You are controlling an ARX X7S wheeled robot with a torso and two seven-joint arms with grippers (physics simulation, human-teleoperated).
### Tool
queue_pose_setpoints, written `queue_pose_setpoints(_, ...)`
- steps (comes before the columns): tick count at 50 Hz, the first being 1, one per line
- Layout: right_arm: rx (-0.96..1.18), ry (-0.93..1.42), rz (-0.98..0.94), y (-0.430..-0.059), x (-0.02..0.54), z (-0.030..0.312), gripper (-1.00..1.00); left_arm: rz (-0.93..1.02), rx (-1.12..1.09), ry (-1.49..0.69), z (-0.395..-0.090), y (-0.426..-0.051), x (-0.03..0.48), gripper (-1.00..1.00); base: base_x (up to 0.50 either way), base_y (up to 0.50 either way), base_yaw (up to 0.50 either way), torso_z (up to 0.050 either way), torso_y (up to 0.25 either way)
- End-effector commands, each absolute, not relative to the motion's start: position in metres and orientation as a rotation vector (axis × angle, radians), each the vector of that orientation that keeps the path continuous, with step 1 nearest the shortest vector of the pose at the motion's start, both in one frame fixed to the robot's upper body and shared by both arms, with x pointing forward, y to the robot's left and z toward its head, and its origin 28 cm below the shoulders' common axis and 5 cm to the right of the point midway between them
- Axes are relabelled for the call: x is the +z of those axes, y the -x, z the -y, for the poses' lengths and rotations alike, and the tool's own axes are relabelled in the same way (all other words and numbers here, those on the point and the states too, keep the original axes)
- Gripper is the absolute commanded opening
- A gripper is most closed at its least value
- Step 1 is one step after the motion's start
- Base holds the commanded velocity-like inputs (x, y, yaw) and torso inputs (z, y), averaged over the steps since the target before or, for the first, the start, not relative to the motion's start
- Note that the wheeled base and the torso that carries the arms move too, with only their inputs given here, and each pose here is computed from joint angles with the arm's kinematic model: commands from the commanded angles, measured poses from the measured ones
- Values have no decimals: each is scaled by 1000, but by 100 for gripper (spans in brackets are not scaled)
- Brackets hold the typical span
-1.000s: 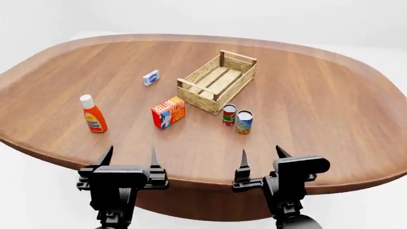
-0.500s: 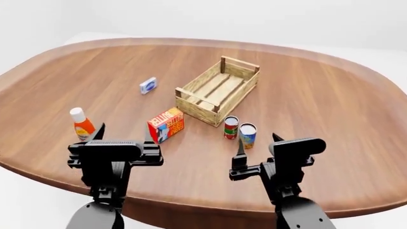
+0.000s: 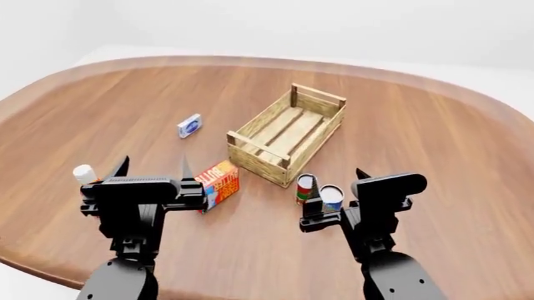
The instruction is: Pick up the ketchup, and put it in the wooden tray.
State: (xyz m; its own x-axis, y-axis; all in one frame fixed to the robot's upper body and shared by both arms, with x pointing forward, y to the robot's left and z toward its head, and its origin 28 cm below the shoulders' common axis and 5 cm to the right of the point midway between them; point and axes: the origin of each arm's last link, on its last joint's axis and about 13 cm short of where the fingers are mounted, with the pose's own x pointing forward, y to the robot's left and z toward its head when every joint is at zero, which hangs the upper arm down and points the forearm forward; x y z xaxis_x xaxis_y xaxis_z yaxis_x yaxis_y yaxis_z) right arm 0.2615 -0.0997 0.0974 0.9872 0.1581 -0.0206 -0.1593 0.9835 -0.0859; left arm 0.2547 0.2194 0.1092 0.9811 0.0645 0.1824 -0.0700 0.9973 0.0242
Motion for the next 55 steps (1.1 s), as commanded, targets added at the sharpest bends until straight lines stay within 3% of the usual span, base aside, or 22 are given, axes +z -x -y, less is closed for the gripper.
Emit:
queue_pose_setpoints(1, 169, 98, -7, -264, 102, 99, 100, 185, 74, -31, -220, -256, 110, 100, 270, 43, 0, 0, 0)
queue_pose_setpoints(55, 184, 99, -10, -267, 102, 96, 100, 191, 95, -34, -226, -259, 110, 100, 271, 43, 0, 0, 0)
